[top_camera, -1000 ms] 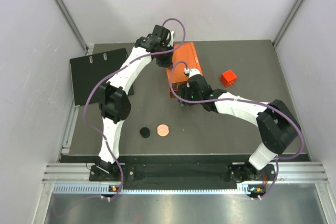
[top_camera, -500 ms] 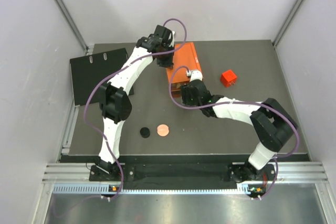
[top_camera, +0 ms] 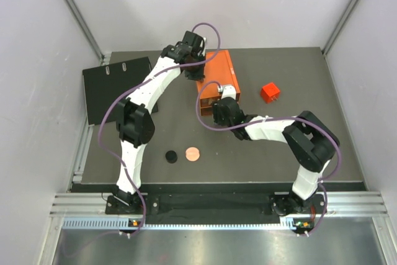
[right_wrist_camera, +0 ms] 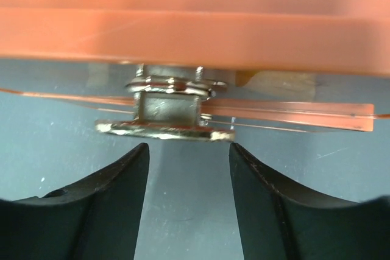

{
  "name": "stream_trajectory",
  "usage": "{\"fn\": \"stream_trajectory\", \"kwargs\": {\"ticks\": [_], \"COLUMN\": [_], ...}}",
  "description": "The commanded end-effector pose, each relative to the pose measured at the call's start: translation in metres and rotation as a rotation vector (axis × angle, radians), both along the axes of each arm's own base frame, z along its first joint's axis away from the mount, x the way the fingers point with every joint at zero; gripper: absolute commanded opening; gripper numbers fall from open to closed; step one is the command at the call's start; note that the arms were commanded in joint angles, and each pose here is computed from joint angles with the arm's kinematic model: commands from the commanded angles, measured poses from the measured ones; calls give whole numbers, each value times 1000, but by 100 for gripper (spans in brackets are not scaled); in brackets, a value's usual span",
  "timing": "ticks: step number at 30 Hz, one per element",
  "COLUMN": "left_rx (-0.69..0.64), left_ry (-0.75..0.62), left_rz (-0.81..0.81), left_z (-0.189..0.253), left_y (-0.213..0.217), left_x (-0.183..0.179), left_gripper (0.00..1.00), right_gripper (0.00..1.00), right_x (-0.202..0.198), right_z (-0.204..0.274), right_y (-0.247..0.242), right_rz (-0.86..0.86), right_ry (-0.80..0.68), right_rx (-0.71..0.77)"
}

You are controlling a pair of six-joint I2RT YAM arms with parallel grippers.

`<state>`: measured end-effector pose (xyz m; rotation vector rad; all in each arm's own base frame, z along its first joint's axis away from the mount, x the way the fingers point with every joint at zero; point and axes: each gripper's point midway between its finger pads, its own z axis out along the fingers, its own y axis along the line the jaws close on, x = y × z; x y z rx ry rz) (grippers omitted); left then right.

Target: Organize the makeup

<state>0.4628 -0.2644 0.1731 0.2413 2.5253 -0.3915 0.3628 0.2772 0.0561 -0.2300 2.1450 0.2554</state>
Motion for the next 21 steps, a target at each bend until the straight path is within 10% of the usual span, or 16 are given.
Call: {"fn": "stream_trajectory", "kwargs": {"ticks": [1,21], "left_rx": [186,197], "left_ry": [173,221], "left_rz": [48,38], "left_z": [-53,-68], "left_y": [40,39], "left_x": [-30,-34], "left_gripper": [0,0], "right_gripper": [54,7], "right_x": [13,8], "right_z": [10,22], "right_y": [11,5], "right_rz": [-47,-91], "right_ry": [-57,-81], "right_rx": [36,23]}}
